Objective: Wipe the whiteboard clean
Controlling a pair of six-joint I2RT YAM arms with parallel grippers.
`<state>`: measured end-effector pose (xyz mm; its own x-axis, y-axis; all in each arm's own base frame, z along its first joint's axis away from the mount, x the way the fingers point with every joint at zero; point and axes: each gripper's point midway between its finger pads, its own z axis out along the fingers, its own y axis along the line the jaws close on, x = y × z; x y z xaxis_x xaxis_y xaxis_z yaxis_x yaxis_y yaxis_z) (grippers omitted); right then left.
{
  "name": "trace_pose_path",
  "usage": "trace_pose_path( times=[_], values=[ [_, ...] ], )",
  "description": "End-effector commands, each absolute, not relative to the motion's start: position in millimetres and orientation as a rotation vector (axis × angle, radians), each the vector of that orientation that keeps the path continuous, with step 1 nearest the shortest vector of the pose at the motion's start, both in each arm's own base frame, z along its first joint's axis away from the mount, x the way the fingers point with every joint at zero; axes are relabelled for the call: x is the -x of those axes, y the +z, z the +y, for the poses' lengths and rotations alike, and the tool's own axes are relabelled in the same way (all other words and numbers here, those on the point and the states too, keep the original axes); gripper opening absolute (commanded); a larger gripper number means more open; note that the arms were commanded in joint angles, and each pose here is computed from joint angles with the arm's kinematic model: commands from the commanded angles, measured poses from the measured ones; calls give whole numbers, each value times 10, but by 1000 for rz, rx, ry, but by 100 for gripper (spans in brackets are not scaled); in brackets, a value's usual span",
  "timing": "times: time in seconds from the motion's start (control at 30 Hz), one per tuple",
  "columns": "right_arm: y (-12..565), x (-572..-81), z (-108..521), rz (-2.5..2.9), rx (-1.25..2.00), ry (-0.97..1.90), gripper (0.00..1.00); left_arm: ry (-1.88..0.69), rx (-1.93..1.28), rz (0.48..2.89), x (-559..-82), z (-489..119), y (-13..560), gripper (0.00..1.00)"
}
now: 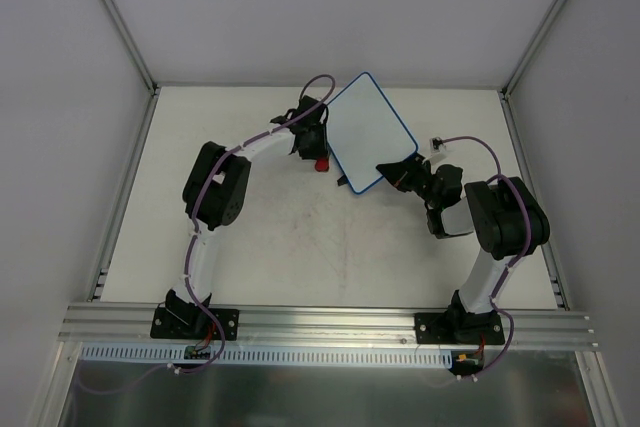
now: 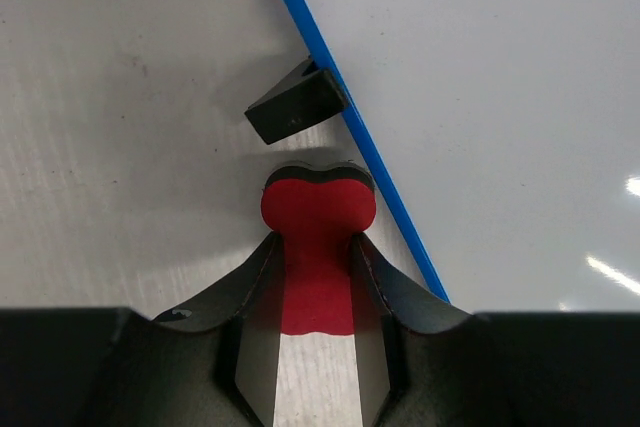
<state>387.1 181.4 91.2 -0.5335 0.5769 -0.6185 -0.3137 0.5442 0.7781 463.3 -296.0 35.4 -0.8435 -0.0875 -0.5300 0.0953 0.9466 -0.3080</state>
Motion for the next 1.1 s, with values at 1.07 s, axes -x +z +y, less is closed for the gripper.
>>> trace_pose_path(
  times=[1.07],
  values=[
    [1417, -3738, 1944, 1602, -6, 1178, 0, -713, -360, 2088, -5570, -3411, 2089, 0]
  ],
)
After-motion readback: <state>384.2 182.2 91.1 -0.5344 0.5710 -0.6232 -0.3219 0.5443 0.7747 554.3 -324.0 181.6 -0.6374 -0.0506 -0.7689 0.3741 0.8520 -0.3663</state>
